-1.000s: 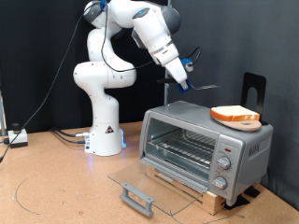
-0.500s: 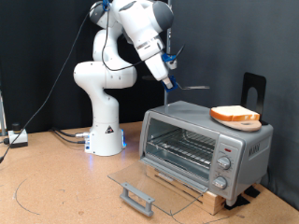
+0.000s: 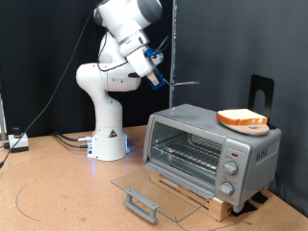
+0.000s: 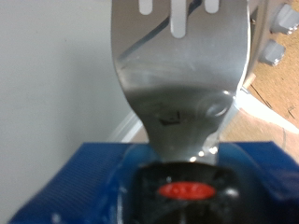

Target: Make a piece of toast with the oven

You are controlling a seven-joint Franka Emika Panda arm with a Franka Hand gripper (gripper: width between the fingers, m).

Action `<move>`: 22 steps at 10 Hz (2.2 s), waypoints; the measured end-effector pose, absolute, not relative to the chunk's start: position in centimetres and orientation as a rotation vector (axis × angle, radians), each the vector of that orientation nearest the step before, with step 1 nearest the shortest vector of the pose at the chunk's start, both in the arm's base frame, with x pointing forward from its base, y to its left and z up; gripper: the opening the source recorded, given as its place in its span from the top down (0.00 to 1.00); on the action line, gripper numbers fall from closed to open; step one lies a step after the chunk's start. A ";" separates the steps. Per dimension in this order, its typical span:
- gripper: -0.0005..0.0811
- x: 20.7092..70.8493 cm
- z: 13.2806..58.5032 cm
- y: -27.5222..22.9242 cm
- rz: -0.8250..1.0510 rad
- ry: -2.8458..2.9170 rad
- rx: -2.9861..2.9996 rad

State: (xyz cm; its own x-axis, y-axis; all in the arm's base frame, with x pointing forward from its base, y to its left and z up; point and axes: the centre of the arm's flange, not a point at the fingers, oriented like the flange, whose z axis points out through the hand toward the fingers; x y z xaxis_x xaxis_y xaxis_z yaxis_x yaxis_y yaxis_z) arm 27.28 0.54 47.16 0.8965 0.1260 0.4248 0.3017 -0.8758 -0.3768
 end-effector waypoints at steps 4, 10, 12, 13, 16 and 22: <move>0.51 27.7 47.2 0.6 -0.460 -0.412 -2.723; 0.51 30.7 45.1 1.3 -0.247 -0.521 -2.789; 0.51 31.8 44.9 3.3 -0.262 -0.549 -2.758; 0.51 32.4 44.4 4.3 -0.227 -0.583 -2.759; 0.51 34.3 42.5 6.6 -0.139 -0.623 -2.787; 0.51 37.8 40.4 8.3 -0.123 -0.593 -2.828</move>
State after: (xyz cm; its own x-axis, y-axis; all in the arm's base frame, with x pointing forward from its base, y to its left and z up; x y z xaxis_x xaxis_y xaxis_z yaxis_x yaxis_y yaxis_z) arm 37.76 8.31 40.38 0.9136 0.3843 0.1327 0.4053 -0.8863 -0.2240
